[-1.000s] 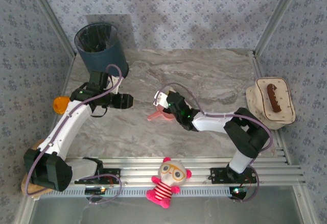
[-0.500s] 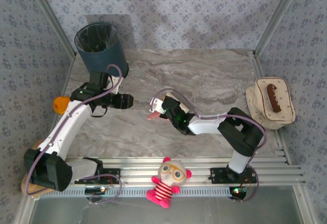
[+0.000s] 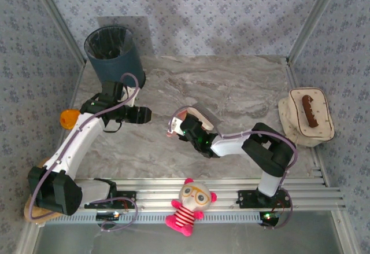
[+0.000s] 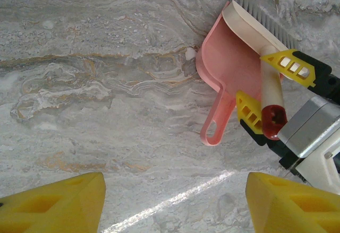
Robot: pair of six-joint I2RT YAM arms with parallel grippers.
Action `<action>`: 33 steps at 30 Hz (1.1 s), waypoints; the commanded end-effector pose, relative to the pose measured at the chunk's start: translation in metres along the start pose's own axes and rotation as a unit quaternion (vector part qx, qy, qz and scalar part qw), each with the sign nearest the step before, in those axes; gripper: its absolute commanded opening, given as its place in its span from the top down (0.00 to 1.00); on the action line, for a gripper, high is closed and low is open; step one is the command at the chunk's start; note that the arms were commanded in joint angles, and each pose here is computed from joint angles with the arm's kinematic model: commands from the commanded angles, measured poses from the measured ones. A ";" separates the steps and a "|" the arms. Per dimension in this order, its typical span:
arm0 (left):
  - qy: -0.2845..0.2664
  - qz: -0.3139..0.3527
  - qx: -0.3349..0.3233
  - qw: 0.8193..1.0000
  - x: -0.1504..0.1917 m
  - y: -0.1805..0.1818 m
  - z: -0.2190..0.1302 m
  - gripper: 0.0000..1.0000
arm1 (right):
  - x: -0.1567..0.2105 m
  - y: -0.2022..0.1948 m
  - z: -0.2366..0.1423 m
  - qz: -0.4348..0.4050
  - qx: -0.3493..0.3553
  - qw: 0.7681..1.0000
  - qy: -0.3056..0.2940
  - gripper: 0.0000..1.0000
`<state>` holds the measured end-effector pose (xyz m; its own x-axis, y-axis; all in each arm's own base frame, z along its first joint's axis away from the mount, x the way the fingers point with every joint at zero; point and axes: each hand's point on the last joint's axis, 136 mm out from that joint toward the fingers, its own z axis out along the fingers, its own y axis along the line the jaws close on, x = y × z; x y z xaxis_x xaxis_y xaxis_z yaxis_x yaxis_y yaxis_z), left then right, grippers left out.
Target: Sweep away the paper scraps from the table
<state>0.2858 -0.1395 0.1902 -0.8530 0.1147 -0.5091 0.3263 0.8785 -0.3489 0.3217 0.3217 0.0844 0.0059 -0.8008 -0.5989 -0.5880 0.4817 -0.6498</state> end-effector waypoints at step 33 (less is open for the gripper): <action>-0.028 -0.062 -0.098 0.993 -0.011 0.031 -0.012 0.28 | -0.044 -0.033 -0.050 0.131 0.063 0.984 -0.106 0.30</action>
<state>0.2920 -0.1253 0.1859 -0.8634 0.0609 -0.5008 0.2403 0.9225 -0.3021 0.2908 0.3339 0.1322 0.0633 -0.6476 -0.7593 -0.5705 0.6008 -0.5600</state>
